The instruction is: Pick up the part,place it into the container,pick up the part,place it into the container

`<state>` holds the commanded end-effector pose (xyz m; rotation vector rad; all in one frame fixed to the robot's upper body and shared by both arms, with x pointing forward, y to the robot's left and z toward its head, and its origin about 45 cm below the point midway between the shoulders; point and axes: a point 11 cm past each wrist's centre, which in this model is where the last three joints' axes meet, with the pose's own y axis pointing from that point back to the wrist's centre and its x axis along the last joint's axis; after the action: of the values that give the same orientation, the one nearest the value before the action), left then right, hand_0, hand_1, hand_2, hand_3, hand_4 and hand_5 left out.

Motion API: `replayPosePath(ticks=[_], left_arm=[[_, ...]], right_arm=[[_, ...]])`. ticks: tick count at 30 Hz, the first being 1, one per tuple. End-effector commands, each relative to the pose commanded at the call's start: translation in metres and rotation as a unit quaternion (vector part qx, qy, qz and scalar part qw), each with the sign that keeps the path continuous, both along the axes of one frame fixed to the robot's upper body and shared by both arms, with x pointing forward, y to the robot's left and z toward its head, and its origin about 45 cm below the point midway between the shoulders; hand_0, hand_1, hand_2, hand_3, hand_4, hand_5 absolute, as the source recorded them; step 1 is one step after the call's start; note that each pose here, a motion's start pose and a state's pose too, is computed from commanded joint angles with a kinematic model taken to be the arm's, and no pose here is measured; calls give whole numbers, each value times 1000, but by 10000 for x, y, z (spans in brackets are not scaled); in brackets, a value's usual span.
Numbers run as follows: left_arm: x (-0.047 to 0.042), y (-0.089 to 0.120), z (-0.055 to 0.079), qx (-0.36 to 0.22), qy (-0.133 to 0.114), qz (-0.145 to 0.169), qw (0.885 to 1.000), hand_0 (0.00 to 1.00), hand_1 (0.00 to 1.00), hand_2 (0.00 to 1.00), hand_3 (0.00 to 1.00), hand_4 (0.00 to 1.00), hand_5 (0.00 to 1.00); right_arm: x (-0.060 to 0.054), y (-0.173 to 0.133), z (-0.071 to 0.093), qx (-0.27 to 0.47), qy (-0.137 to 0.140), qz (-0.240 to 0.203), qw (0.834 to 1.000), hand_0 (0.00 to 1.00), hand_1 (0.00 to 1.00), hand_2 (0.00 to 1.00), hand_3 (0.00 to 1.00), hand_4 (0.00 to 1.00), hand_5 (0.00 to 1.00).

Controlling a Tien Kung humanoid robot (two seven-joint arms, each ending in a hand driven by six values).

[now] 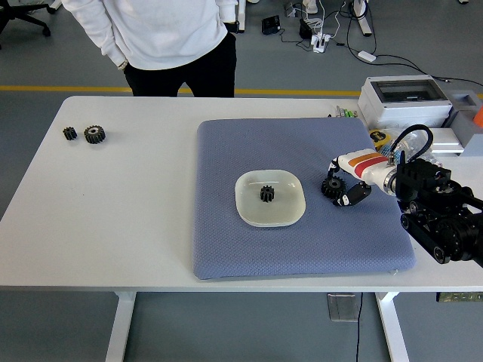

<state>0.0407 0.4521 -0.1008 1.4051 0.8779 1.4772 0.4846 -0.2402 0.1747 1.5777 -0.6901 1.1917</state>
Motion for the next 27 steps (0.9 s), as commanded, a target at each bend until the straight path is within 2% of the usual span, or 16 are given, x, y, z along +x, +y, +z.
replayPosePath(ticks=[2,3,8,9,14,15,20,21,26,27], left_arm=[[-5,-1,-1,0,1,0,1000,721,690,707,573,611,571],[-8,0,-1,0,1,0,1000,721,690,709,573,611,571],[-6,5,1,1,1,0,1000,721,690,709,573,611,571],[-4,4,1,1,1,0,1000,721,690,708,574,611,572],[-6,0,-1,0,1,0,1000,721,690,708,574,611,572],[-8,-1,-1,0,1,1,1000,721,690,710,574,611,572],[-12,6,1,1,1,1,1000,721,690,710,574,611,572],[-11,7,1,1,1,1,1000,721,690,710,573,610,571],[-12,7,1,1,1,1,1000,721,690,710,573,610,571],[-12,8,2,1,1,1,1000,721,690,707,573,611,572]], right_arm=[[-3,12,-4,2,2,0,1000,521,629,683,578,808,223],[-2,21,-5,4,2,0,1000,493,590,630,556,768,205],[-5,21,-25,7,6,-5,1000,493,590,630,556,768,205],[-6,19,-32,7,7,-6,1000,476,505,546,521,713,172],[-14,18,-42,13,9,-7,1000,476,505,546,521,713,172],[-13,21,-38,15,8,-7,1000,310,441,468,472,672,144],[-3,14,0,29,2,-9,1000,310,441,468,472,672,144],[-1,10,3,30,3,-10,999,200,334,408,452,710,135],[11,-35,27,32,0,-16,999,200,334,408,452,710,135],[13,-45,31,32,0,-18,999,69,223,332,422,791,121]])
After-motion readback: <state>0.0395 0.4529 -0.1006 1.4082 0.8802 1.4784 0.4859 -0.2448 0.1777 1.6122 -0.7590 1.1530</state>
